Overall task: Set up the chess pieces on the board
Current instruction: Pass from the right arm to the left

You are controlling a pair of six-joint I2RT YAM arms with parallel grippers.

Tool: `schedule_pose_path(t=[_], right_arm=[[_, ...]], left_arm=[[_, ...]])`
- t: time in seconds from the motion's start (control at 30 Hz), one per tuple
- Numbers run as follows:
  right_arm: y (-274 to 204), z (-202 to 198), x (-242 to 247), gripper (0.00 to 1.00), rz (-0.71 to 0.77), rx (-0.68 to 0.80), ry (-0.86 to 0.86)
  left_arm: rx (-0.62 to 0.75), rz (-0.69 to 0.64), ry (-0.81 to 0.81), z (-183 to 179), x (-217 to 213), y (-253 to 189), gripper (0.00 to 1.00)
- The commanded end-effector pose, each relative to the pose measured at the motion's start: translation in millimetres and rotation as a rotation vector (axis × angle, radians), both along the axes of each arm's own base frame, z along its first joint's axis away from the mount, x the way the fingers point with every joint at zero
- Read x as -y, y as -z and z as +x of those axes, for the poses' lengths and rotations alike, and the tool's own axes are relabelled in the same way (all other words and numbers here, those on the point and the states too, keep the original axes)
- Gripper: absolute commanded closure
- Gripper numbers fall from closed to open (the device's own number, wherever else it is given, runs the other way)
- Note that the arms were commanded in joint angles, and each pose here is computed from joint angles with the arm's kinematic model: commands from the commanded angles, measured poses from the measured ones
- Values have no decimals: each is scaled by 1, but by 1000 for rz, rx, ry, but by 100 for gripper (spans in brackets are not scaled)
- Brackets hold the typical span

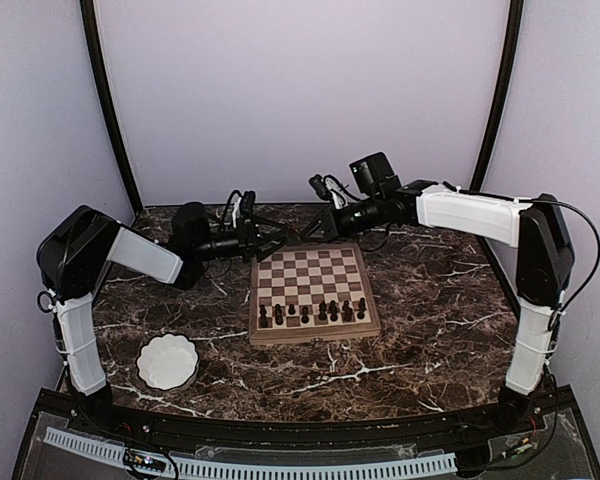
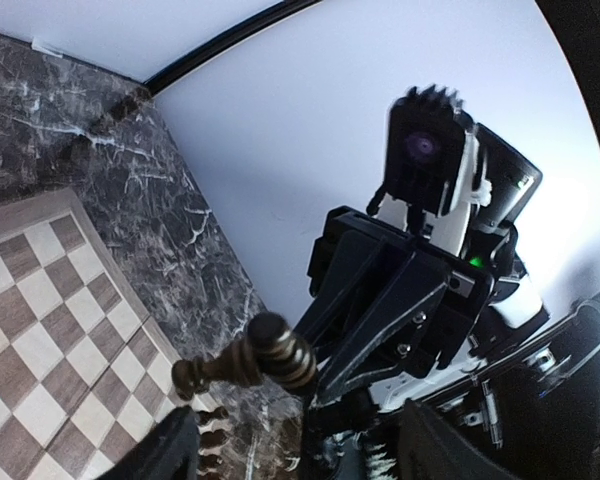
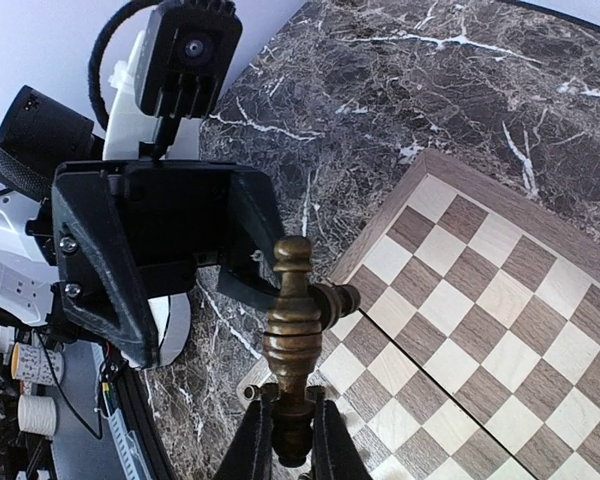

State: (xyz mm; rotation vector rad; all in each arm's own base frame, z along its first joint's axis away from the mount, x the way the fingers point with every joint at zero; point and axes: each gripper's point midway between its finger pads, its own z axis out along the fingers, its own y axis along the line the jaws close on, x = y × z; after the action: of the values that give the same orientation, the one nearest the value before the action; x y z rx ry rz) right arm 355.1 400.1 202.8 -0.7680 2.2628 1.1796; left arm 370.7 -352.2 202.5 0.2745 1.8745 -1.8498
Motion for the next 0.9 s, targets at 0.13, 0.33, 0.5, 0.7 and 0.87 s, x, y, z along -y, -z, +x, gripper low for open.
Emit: schedule_pose_path(t=[0.13, 0.33, 0.5, 0.7, 0.87], right_arm=[[-37, -4, 0, 97, 101, 36, -11], [-36, -7, -2, 97, 113, 16, -19], [-36, -7, -3, 97, 122, 7, -20], [-34, -6, -4, 97, 123, 2, -15], [-32, -3, -2, 97, 117, 3, -1]], left_arm=[[46, 15, -17, 3, 1, -4, 12], [77, -5, 0, 7, 6, -14, 11], [83, -27, 25, 5, 10, -19, 14], [95, -62, 66, 0, 15, -28, 23], [95, -76, 74, -2, 15, -31, 34]])
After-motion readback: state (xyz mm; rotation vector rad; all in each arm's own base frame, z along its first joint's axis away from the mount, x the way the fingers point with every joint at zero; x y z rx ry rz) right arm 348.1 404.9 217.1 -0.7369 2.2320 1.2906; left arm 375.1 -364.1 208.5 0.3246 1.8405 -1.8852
